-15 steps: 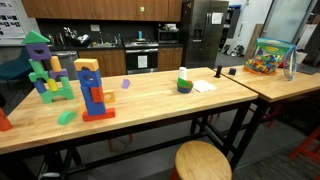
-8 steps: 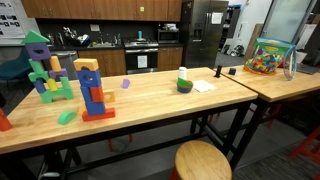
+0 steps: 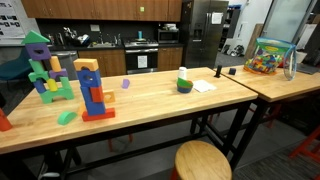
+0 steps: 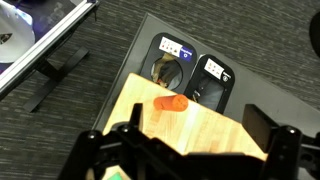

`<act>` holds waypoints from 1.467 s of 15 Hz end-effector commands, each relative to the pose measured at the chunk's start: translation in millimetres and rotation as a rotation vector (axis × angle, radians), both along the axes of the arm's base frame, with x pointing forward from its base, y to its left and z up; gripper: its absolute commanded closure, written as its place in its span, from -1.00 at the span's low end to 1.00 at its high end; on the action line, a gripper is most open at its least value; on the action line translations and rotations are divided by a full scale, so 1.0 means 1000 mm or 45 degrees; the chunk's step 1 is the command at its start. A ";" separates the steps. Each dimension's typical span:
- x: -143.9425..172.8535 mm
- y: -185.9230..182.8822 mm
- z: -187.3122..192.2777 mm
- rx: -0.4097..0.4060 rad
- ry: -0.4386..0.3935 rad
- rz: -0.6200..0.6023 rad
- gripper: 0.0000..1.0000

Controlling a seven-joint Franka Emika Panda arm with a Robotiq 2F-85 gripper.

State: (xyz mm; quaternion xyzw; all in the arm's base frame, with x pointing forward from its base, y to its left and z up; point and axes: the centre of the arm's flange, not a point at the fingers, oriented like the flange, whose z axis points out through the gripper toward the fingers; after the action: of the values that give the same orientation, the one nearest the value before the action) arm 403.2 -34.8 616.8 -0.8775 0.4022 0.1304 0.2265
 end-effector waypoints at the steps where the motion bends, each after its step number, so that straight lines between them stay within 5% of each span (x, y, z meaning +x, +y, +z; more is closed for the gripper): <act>1: 0.001 0.002 -0.001 0.002 0.000 0.010 -1.00; 5: 0.010 0.007 -0.008 -0.122 -0.014 0.077 -1.00; 12: 0.044 -0.014 -0.024 -0.119 0.025 -0.458 -1.00; 17: 0.046 -0.032 -0.026 -0.006 0.105 -0.767 -1.00; 18: 0.049 -0.030 -0.029 -0.061 0.088 -0.657 -1.00; 22: 0.049 -0.036 -0.028 -0.030 0.113 -0.728 -1.00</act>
State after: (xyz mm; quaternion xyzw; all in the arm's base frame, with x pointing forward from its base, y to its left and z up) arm 451.9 -70.5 589.0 -0.7244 0.6444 0.0948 0.2260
